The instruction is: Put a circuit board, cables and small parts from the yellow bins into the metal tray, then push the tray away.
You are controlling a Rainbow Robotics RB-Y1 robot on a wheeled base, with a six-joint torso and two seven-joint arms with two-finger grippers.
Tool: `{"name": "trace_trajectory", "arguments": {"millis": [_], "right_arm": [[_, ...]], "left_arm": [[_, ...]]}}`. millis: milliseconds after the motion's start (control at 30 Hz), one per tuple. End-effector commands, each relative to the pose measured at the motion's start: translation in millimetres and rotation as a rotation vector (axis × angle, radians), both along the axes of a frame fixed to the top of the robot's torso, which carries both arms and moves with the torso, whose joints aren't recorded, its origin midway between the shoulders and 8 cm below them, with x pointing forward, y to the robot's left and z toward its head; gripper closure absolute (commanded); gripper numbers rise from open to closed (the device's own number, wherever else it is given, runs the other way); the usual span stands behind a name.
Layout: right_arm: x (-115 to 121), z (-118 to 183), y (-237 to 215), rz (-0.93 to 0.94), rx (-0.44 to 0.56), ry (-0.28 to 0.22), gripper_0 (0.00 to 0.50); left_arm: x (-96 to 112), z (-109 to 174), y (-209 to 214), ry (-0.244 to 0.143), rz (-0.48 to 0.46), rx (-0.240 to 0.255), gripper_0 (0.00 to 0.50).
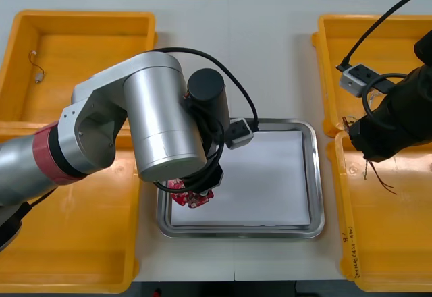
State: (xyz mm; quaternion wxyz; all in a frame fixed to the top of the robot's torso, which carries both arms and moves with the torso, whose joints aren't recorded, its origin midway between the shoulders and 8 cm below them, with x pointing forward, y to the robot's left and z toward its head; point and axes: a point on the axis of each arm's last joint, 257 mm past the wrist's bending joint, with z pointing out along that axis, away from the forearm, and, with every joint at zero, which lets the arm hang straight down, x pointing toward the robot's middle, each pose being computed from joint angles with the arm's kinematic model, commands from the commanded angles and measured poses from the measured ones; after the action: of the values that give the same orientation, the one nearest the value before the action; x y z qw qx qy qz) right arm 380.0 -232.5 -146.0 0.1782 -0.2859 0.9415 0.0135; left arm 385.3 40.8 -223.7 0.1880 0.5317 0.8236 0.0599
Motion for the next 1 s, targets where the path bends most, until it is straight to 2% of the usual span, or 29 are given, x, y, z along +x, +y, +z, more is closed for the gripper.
{"name": "trace_trajectory", "arguments": {"millis": [33, 267, 500, 1000], "right_arm": [[1, 13, -8, 0.006, -0.048, -0.032, 0.500], [1, 13, -10, 0.003, -0.051, -0.028, 0.500], [1, 14, -10, 0.003, -0.052, -0.032, 0.500], [2, 13, -11, 0.001, -0.055, -0.033, 0.500]], "left_arm": [[0, 5, -19, -0.020, 0.068, -0.053, 0.500], [3, -8, -21, -0.011, 0.086, -0.060, 0.500], [15, -21, -23, -0.018, 0.103, -0.075, 0.500], [13, -46, -13, -0.012, 0.097, -0.046, 0.500]]}}
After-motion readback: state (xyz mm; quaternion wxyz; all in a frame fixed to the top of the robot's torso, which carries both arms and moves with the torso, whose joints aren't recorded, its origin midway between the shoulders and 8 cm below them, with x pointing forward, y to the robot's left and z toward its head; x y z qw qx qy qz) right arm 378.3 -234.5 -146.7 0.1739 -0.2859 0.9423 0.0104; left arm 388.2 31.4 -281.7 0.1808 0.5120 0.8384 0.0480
